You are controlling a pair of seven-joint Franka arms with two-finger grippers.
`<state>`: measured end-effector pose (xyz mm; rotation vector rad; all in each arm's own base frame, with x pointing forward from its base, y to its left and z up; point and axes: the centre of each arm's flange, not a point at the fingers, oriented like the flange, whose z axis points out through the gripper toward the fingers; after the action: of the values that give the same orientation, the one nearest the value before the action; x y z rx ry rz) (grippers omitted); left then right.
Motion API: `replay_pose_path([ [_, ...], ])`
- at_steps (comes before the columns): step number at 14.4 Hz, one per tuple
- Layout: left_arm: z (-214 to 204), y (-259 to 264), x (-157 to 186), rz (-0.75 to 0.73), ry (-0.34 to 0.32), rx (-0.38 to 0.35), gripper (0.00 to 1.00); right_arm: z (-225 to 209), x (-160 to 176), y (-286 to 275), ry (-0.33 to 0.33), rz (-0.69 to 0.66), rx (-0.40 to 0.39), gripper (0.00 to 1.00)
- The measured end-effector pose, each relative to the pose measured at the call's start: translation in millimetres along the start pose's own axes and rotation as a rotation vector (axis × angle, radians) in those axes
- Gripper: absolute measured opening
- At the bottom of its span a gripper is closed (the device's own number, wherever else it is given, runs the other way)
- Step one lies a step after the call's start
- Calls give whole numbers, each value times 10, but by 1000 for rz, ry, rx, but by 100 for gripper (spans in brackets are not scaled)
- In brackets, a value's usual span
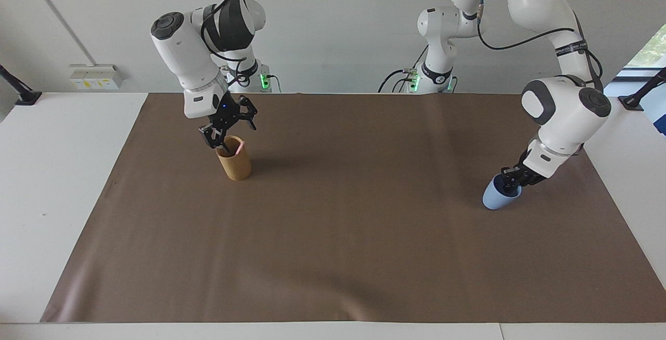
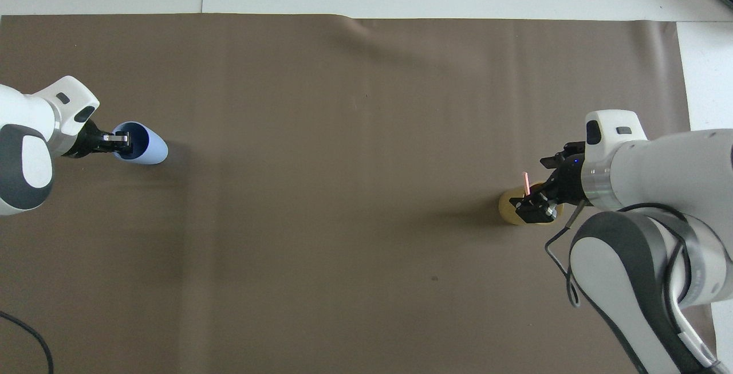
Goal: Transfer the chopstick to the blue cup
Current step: 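Grasp the blue cup with the left gripper while the right gripper reaches the stick, then stand the blue cup upright with the left gripper while the right gripper grips the stick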
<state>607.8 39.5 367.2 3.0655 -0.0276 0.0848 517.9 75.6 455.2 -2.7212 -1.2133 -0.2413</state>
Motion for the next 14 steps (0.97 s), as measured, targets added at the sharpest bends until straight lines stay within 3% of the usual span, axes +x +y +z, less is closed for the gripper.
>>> replay_pose_path([
  [1,-16,3,3,1,3,-1,5,58,-6,12,2,-2,-5,100],
  [5,-321,211,3,35,16,-16,4,143,49,-22,0,-14,-6,100],
  [8,-402,823,-38,51,4,-29,4,132,38,-1,2,-10,-8,96],
  [10,-354,1397,-101,43,-10,-35,4,117,25,24,4,-5,-11,81],
  [11,-324,1746,-170,36,-22,-37,4,112,11,42,5,-1,-11,81],
  [14,-263,2606,-430,6,-51,-38,4,95,1,66,8,4,-15,49],
])
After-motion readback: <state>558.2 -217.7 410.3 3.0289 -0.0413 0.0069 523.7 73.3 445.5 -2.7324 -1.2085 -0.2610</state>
